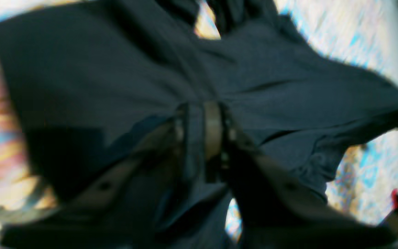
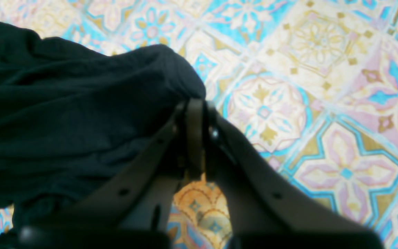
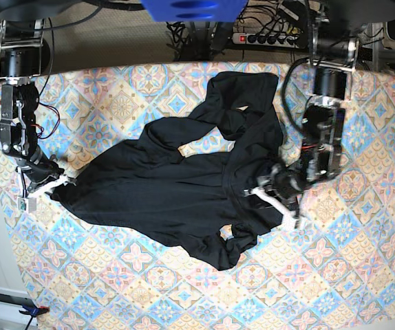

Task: Layout the t-shirt on the table in an organized manner, then fold the t-shirt properly
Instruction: 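Reach the left gripper into the shirt middle and grasp fabric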

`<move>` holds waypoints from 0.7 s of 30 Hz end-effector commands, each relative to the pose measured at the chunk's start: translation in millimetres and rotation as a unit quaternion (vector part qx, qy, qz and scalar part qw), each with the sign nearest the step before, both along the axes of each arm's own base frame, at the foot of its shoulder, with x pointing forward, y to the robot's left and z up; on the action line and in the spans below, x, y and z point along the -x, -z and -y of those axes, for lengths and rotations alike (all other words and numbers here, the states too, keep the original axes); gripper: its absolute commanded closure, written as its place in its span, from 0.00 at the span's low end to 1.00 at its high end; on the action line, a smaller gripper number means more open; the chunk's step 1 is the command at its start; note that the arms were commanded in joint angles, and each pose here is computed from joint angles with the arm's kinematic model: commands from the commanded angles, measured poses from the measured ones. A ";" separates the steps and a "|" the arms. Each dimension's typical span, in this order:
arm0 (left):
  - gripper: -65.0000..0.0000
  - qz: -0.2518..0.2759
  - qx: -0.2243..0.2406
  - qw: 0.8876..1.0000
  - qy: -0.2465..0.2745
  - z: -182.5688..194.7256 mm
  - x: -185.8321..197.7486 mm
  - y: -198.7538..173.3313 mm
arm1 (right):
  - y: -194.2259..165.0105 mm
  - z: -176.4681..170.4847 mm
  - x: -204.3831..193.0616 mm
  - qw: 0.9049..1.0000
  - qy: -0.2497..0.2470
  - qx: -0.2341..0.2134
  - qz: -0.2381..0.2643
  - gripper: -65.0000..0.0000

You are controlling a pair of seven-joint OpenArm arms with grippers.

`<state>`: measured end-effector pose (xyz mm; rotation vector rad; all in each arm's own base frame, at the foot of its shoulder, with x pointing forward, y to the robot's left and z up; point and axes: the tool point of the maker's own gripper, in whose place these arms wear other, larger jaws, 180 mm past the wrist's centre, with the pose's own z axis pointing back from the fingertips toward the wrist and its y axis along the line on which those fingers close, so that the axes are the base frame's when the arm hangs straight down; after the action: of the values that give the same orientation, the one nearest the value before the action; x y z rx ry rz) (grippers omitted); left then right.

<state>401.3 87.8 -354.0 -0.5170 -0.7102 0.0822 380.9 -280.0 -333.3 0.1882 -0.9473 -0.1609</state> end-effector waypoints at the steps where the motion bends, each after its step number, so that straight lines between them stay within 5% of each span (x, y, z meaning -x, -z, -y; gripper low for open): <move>1: 0.77 0.022 -0.003 1.000 0.005 8.5 -13.0 -12.9 | -23.2 6.7 -10.3 0.999 -0.001 0.010 0.033 1.00; 9: 0.50 0.020 -0.045 0.998 0.047 58.9 -30.1 5.9 | -22.9 6.3 -9.8 0.999 -0.002 0.010 0.032 1.00; 21: 0.49 -0.009 -0.117 0.991 0.057 46.9 -30.1 44.0 | -21.4 8.4 -10.4 0.999 0.001 0.010 0.030 1.00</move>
<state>421.1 40.1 -409.9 -0.3370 -0.6303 -0.0992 380.1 -279.6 -334.9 0.1898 -0.9408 -0.1608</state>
